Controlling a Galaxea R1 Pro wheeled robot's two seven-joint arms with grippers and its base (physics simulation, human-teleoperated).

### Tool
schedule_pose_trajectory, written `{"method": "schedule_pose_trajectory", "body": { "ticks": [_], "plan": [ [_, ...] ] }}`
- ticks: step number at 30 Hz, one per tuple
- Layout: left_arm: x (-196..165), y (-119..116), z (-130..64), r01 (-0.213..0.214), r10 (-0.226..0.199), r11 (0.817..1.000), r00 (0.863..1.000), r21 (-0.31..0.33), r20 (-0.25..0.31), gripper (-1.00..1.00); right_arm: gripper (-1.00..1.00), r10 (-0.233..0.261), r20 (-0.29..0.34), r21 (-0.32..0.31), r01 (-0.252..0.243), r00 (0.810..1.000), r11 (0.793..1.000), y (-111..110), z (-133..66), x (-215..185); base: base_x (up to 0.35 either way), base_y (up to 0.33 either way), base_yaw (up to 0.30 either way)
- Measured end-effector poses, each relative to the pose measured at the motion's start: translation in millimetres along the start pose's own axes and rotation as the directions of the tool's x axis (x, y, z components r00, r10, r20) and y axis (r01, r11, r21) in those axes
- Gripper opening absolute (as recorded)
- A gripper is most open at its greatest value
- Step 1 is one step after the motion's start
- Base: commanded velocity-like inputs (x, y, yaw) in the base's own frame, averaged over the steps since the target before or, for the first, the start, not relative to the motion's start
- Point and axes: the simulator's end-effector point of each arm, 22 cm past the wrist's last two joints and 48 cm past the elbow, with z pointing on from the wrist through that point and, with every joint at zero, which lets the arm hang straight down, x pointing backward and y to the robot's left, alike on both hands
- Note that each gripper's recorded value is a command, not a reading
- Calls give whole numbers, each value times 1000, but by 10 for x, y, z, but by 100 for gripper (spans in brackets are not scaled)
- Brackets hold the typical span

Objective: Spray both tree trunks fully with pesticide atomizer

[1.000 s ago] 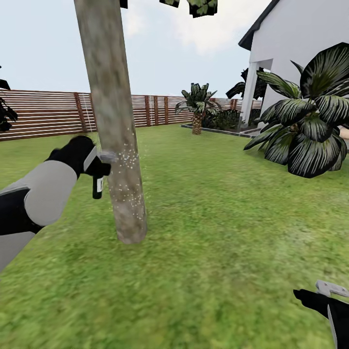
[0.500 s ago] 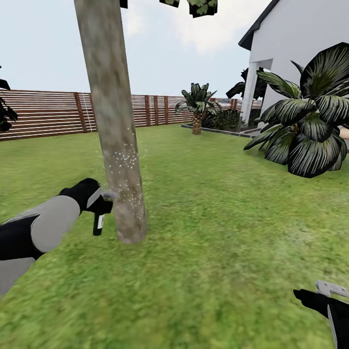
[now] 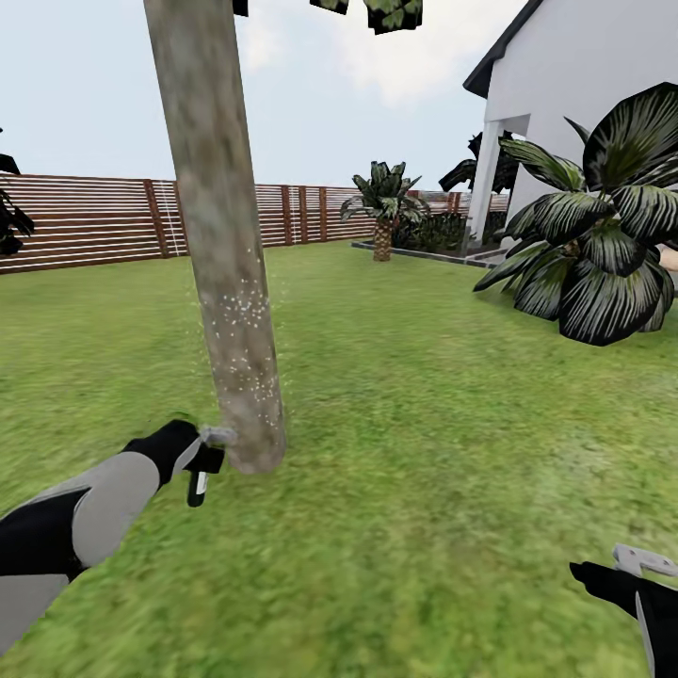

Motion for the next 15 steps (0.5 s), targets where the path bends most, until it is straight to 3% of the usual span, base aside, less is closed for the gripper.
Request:
{"method": "schedule_pose_trajectory", "body": {
  "ticks": [2, 6, 10, 15],
  "plan": [
    [207, -64, 133, -9, 9, 1000, 1000, 8, 11, -100, 100, 0, 0, -1, 0, 1000, 1000, 5, 0, 1, -4, 0, 0],
    [307, -149, 265, -23, 21, 1000, 996, 21, 87, -100, 100, 1, -1, -2, -1, 1000, 1000, 16, 3, 7, -185, 0, 0],
    [262, -272, 309, 45, -56, 997, 983, 68, 173, -100, 100, 1, -1, -2, -1, 1000, 1000, 12, 2, 8, -309, 0, 0],
    [262, -302, 316, 56, -71, 995, 980, 80, 186, -100, 100, 0, 0, 0, 0, 1000, 1000, 0, 1, 0, -271, 0, 0]
  ]
}}
